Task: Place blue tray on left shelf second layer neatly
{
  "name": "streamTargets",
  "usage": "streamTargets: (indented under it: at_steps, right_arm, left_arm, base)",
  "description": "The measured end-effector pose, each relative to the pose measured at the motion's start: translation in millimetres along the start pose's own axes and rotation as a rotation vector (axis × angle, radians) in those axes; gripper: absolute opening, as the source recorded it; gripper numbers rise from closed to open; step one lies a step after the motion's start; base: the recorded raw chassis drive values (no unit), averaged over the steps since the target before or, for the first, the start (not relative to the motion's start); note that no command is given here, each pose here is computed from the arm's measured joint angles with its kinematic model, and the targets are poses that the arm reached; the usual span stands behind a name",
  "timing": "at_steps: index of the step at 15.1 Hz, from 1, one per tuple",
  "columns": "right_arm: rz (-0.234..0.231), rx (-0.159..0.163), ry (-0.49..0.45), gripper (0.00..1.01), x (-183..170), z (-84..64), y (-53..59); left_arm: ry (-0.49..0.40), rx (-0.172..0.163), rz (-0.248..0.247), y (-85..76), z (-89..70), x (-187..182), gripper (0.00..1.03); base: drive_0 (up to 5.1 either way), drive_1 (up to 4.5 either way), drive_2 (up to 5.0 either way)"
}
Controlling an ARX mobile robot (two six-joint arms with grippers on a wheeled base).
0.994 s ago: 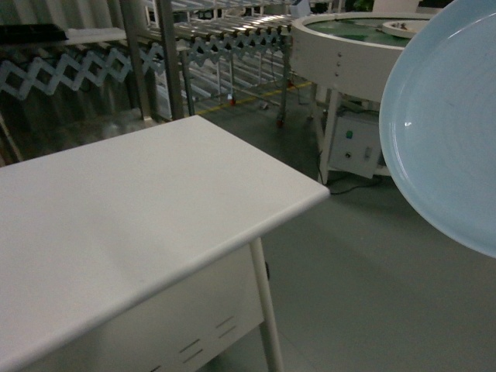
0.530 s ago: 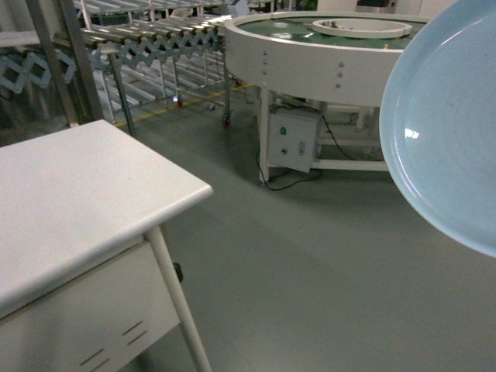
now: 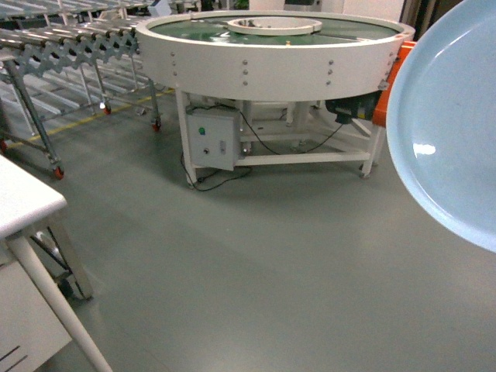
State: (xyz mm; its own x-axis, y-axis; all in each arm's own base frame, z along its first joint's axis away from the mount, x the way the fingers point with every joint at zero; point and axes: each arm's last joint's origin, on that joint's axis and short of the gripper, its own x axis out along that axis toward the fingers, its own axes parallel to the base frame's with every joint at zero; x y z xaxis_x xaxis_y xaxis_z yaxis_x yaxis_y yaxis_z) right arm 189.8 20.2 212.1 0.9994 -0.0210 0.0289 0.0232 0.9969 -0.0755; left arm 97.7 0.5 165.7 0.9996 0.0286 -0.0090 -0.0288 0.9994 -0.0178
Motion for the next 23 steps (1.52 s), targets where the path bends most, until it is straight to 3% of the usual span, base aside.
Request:
streamTargets:
  at_steps: [23]
  right_arm:
    - [0.011,0.0,-0.002,0.02,-0.1,0.1,0.7]
  left_arm:
    - [-0.002,0.0,0.003,0.0,0.2,0.0,0.98]
  base:
    - [-1.5,2.29,-5.6]
